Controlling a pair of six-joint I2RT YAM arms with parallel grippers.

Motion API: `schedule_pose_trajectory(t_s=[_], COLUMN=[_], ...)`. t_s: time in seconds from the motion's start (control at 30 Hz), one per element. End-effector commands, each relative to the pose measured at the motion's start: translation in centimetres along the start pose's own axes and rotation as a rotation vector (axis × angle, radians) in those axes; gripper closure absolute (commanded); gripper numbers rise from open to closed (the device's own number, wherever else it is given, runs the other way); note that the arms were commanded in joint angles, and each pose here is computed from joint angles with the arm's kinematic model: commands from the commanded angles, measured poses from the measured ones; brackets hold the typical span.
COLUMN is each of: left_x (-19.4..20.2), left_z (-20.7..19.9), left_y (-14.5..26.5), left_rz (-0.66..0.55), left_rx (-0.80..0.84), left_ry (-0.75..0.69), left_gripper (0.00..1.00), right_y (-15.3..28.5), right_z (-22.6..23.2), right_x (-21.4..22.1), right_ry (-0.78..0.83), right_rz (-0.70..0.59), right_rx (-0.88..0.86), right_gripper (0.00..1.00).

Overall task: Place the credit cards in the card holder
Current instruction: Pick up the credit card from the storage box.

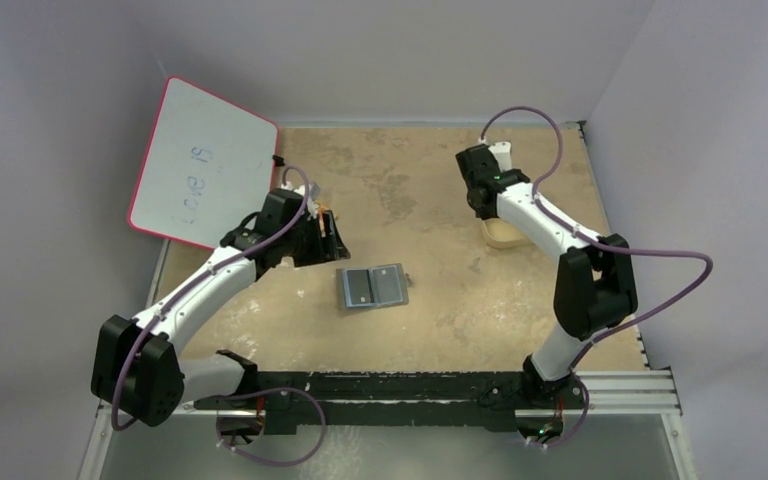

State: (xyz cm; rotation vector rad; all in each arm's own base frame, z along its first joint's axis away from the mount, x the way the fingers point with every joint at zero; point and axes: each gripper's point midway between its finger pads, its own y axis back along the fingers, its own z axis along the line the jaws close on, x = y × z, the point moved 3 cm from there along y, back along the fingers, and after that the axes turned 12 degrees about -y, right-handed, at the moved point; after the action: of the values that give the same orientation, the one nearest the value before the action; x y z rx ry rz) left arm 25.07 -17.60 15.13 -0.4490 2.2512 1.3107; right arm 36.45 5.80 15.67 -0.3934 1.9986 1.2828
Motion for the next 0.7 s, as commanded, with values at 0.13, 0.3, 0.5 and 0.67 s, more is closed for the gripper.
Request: schedule_pose_trajectory(t_s=[0.13,0.3,0.5,0.67], left_x=[0.1,0.0,-0.1,-0.1], left_z=[0.2,0.3,0.2,0.2], left_y=[1.2,1.5,1.9,2.0], left_rz=[0.001,-0.005,-0.020,-0.023], left_rx=[-0.003,-0.018,-0.011,-0.013], left_ry=[-0.117,-0.129,-0.131,-0.132], left_gripper=[0.39,0.38,0.39,0.38], right_y=[-2.9,-5.3,-7.4,-9.1], right_z=[-6.4,-7.6,-7.3,-6.9], right_x=[-0.1,-0.1,-1.1,-1.1], right_ry=[0.024,0.023,0.006,0.013], right_rz=[0.030,0.051,0.057,0.080], right_rx=[0.252,0.270,0.245,0.233], right_gripper=[0.46,0.49,0.49,0.48])
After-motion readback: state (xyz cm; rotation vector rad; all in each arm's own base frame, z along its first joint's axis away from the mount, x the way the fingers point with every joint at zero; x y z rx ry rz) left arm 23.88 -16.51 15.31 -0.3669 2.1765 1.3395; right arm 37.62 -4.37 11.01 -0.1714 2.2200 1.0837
